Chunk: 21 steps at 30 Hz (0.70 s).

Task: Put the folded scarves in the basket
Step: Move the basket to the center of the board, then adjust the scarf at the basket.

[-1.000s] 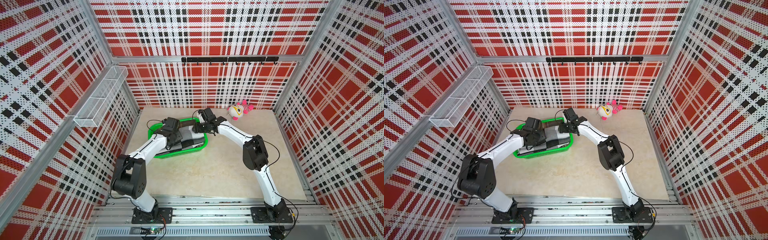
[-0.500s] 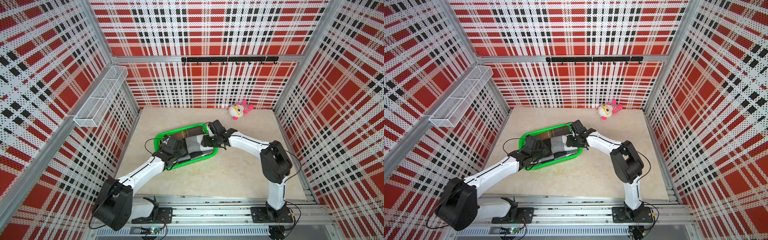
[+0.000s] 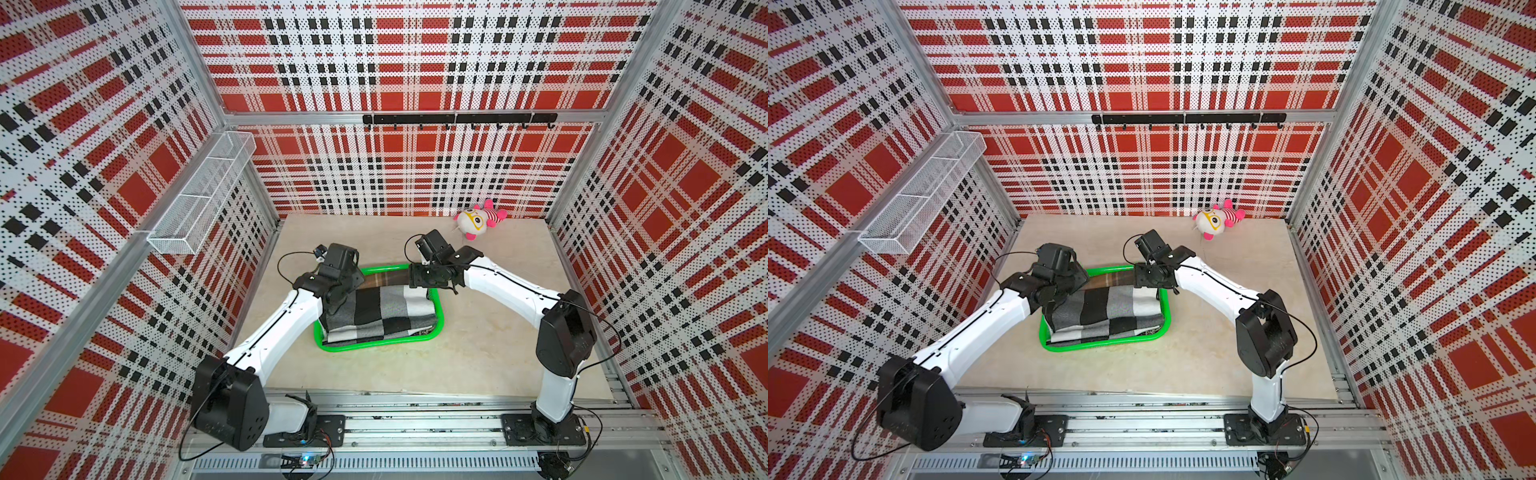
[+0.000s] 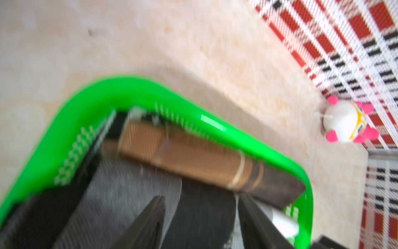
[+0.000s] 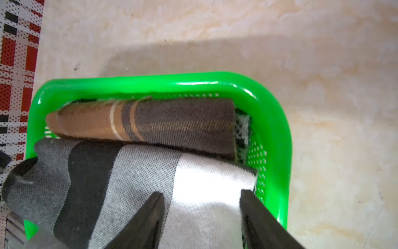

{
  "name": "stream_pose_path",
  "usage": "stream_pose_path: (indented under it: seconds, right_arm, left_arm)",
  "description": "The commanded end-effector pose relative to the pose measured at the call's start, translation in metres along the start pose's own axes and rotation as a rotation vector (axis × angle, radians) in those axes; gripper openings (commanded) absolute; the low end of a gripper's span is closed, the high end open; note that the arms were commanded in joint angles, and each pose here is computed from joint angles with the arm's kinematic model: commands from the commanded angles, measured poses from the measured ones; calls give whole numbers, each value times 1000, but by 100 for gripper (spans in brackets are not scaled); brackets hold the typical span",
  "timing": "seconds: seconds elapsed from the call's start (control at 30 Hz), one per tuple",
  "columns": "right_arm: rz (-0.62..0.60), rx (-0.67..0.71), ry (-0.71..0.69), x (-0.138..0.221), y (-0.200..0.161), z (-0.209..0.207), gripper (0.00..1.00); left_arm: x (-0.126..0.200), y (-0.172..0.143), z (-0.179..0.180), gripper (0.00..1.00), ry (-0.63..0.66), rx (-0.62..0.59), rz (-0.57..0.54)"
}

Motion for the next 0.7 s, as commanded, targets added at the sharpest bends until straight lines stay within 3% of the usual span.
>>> stream_pose_path:
  seconds: [0.0,0.27,0.67]
  right_arm:
    - [63,34,-51,-16,-12,-13,63]
    - [167,121,-44,-50,-37,-5,58]
    - [175,115,-69,-66,-45,-14,57]
  left_arm:
    - [-18,-1,29,60,141,-123,61]
    - [-38,-24,49,62,194,-126,165]
    - [-68,-41,77,63,347,-185,160]
Point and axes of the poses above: each gripper's point midway between its finger pads, its own x axis back along the fingers, its own z axis along the line the jaws close on, y = z × x, the point moved 1 cm from there along x, back along the fingers, and after that the axes turned 5 degrees about -x, right-handed, at the moved point
